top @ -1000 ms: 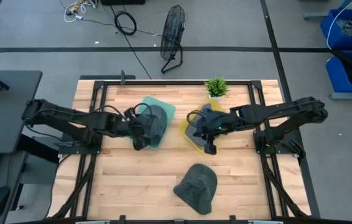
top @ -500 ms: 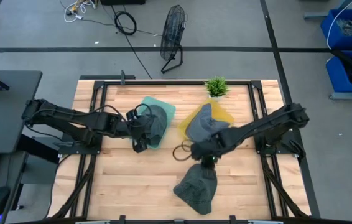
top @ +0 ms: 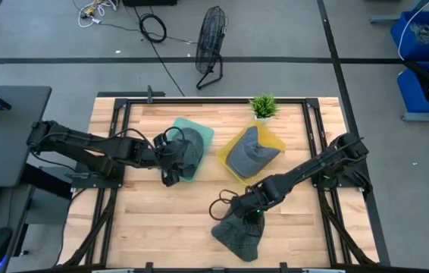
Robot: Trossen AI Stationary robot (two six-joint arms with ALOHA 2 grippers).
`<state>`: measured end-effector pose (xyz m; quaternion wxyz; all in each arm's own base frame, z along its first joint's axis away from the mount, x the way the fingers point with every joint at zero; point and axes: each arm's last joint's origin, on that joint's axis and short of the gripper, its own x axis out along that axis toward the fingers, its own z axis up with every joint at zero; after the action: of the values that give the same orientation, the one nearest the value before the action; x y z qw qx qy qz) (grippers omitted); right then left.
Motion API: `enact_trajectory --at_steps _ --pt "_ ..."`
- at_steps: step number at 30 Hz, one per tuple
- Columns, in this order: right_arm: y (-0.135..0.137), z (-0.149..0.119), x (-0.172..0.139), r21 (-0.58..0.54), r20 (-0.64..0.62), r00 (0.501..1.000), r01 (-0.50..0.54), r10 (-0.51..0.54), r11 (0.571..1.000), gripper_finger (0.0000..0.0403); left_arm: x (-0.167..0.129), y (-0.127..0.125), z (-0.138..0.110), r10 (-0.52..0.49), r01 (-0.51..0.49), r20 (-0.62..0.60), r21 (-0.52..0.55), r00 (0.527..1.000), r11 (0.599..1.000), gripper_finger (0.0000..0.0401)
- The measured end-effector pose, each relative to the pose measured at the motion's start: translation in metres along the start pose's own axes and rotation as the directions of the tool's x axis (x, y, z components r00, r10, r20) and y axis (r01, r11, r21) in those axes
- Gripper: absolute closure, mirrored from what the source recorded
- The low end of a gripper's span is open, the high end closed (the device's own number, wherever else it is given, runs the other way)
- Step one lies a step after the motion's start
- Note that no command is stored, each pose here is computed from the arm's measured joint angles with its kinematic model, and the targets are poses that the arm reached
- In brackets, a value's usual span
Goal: Pick & Place hat
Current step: Put the black cap into the blue basket
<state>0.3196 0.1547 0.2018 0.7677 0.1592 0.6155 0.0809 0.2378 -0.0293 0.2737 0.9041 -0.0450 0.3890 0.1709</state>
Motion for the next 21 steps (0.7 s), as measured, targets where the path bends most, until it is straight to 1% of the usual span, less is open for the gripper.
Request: enact_trajectory --at_steps 6,11,14,21 --pt "0.009 0.0 0.008 -0.018 0.005 0.999 -0.05 0.051 0.999 0.0268 -0.001 -0.002 -0.001 -0.006 0.006 -0.003 -0.005 1.0 1.0 0.0254" --pt "0.014 -0.004 0.01 -0.01 0.002 0.999 -0.047 0.047 0.999 0.0268 -0.003 -0.007 -0.003 -0.02 0.021 -0.005 0.012 1.0 1.0 0.0254" --pt "0.016 -0.006 0.01 -0.016 0.02 1.0 -0.018 0.018 1.0 0.0268 -0.004 -0.009 -0.004 -0.027 0.027 -0.005 0.019 1.0 0.999 0.0254" --pt "0.019 -0.009 0.011 0.028 0.055 0.997 0.044 -0.045 0.999 0.0269 -0.004 -0.009 -0.004 -0.03 0.03 -0.003 0.021 1.0 0.999 0.0254"
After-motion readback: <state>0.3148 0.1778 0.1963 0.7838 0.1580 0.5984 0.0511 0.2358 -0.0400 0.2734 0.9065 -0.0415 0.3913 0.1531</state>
